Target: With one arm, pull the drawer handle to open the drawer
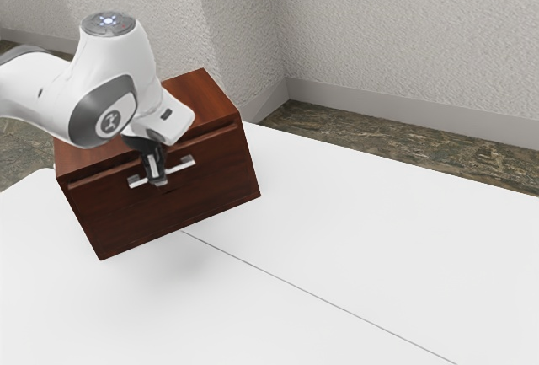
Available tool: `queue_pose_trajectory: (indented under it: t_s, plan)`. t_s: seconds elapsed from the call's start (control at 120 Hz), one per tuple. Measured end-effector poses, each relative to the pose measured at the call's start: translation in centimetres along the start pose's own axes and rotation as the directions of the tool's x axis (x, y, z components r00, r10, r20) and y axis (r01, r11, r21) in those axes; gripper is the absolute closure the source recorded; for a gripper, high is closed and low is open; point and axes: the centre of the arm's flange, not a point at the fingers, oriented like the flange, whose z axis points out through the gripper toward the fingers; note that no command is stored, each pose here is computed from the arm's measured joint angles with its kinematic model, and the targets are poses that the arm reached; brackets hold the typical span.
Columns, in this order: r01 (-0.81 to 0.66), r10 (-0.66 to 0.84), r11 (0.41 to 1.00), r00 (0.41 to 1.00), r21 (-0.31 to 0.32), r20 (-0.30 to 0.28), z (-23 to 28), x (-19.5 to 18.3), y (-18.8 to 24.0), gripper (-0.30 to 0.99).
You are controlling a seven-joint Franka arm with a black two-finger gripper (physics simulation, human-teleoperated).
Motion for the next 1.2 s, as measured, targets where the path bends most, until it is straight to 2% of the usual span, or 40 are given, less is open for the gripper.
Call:
queue_pose_trajectory:
  t_s: [0.142,0.325,0.758,1.2]
  plan:
    - [-0.03,0.03,1.0,1.0,-0.003,-0.009,-0.6,0.5,1.7,0.7]
    - [-0.12,0.12,0.993,0.992,0.008,-0.039,-2.6,3.2,6.0,0.73]
    - [-0.144,0.145,0.989,0.988,0.021,-0.05,-4.0,1.3,10.1,0.75]
    - [-0.162,0.165,0.986,0.984,0.046,-0.07,-5.9,2.7,14.9,0.75]
